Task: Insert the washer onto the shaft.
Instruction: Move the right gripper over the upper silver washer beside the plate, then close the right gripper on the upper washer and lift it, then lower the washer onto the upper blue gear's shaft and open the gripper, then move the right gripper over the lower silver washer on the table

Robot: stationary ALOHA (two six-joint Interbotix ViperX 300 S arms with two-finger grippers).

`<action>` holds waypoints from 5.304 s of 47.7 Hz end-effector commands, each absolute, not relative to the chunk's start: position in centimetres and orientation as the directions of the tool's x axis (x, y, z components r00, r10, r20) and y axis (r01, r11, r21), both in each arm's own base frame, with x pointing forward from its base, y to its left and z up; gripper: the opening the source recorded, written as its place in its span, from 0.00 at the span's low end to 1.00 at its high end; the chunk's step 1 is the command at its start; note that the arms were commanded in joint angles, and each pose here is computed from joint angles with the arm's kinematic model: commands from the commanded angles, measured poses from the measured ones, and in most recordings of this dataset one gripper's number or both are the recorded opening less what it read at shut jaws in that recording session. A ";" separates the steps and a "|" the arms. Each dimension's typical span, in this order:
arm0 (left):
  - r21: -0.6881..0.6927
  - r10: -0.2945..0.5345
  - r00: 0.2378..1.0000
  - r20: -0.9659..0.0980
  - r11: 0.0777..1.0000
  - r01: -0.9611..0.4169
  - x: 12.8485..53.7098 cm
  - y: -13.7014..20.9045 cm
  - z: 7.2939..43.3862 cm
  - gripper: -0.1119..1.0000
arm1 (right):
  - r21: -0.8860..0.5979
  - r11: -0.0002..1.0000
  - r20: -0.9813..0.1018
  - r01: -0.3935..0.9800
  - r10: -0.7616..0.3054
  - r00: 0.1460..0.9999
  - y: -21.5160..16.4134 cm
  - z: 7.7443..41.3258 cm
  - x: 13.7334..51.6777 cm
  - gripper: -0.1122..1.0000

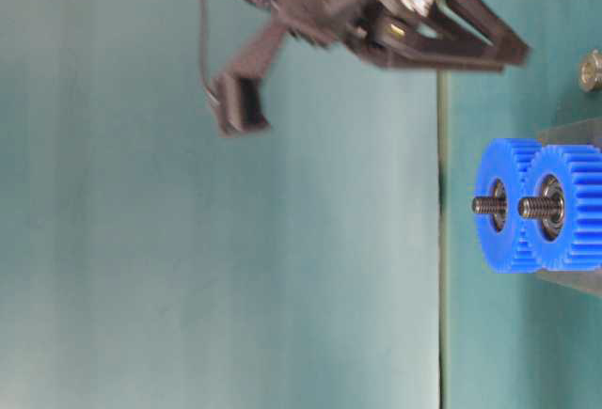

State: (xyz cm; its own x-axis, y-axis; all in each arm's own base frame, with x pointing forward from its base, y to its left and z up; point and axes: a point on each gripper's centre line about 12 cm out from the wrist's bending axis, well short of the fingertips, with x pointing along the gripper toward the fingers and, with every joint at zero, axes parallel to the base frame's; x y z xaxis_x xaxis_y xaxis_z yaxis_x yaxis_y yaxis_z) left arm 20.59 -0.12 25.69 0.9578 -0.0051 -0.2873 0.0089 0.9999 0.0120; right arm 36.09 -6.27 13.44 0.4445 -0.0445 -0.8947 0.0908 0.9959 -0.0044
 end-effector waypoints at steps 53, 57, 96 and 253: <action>0.009 -0.004 0.956 -0.292 1.000 0.006 20.8 -0.1 25.6 0.10 | 0.002 0.993 -0.932 0.116 -0.040 0.360 -7.3 9.6 37.5 0.58; 0.009 -0.004 0.956 -0.292 1.000 0.006 20.8 -0.1 25.6 0.10 | 0.005 0.993 -0.938 0.115 -0.035 0.345 -7.2 9.6 37.3 0.51; -0.007 -0.002 0.959 -0.284 1.000 0.000 20.6 -0.1 25.5 0.10 | 0.011 0.996 -0.884 0.083 -0.029 0.467 -6.7 21.1 42.2 0.37; -0.029 -0.004 0.960 -0.279 1.000 -0.005 20.6 -0.1 25.7 0.10 | 0.095 0.984 -0.931 0.152 0.034 0.364 0.2 12.3 38.1 0.80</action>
State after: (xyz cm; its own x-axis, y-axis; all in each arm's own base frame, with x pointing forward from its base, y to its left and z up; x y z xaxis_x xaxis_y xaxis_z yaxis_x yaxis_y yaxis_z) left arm 20.34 -0.08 25.01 0.9542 -0.0037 -0.2991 -0.0057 0.9995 -0.0305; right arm 37.83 0.09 12.21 0.3452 0.0336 -0.9379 0.1472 0.9851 0.0895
